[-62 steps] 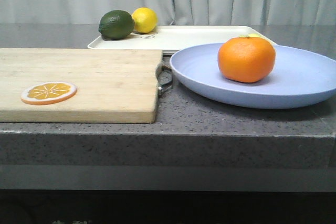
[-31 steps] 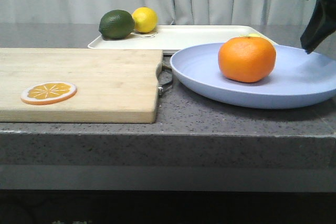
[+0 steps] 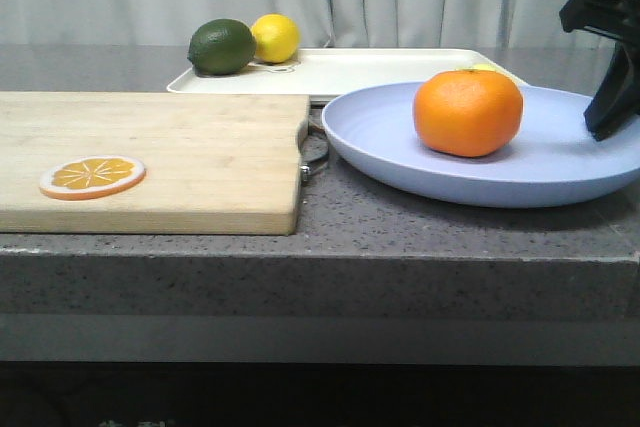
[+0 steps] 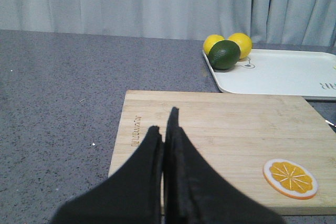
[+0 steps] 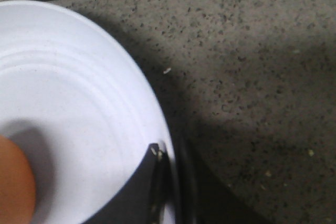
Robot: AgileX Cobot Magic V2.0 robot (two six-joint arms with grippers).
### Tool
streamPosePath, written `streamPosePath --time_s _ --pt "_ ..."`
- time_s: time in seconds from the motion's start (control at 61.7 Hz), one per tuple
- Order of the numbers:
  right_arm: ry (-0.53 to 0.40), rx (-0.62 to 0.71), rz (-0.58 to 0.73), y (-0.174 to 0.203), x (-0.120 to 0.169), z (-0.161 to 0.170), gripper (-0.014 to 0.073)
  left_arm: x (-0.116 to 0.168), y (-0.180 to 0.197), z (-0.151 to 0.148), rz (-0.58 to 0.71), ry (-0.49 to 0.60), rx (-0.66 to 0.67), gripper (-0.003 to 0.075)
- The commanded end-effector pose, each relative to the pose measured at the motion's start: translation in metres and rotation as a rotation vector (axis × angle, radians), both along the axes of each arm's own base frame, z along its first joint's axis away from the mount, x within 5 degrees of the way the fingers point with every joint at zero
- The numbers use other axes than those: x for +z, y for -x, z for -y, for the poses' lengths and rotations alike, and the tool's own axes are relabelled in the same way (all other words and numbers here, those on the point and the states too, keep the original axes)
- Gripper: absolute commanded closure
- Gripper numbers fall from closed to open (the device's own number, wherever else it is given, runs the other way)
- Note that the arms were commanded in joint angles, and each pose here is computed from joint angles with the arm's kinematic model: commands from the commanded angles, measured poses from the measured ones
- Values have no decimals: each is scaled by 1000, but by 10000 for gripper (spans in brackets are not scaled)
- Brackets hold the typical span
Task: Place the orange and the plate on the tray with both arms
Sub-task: 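Grip the rim of the blue plate with the right gripper, then lift the plate with the orange and carry it onto the white tray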
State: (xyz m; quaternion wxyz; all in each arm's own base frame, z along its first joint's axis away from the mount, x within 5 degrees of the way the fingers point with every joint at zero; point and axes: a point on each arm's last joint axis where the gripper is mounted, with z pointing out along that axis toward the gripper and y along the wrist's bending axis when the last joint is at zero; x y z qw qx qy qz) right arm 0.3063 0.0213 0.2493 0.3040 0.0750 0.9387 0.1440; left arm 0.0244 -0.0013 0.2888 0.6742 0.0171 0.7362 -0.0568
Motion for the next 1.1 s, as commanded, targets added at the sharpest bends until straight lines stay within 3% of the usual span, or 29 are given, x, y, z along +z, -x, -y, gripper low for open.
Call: streamPosePath --time_s 0.0,0.227,0.632,0.908,1.086 --pt "-26 -1 58 -3 24 1 662 15 1 0 94 26 -3 738" --pt "-128 13 32 -7 58 7 661 15 1 0 94 26 -3 738" --pt "-156 101 110 -26 117 4 661 15 1 0 94 26 -3 738" --pt "-175 122 165 -95 139 6 655 15 1 0 94 26 -3 738" --pt "-228 103 192 -153 137 1 655 15 1 0 94 26 -3 738"
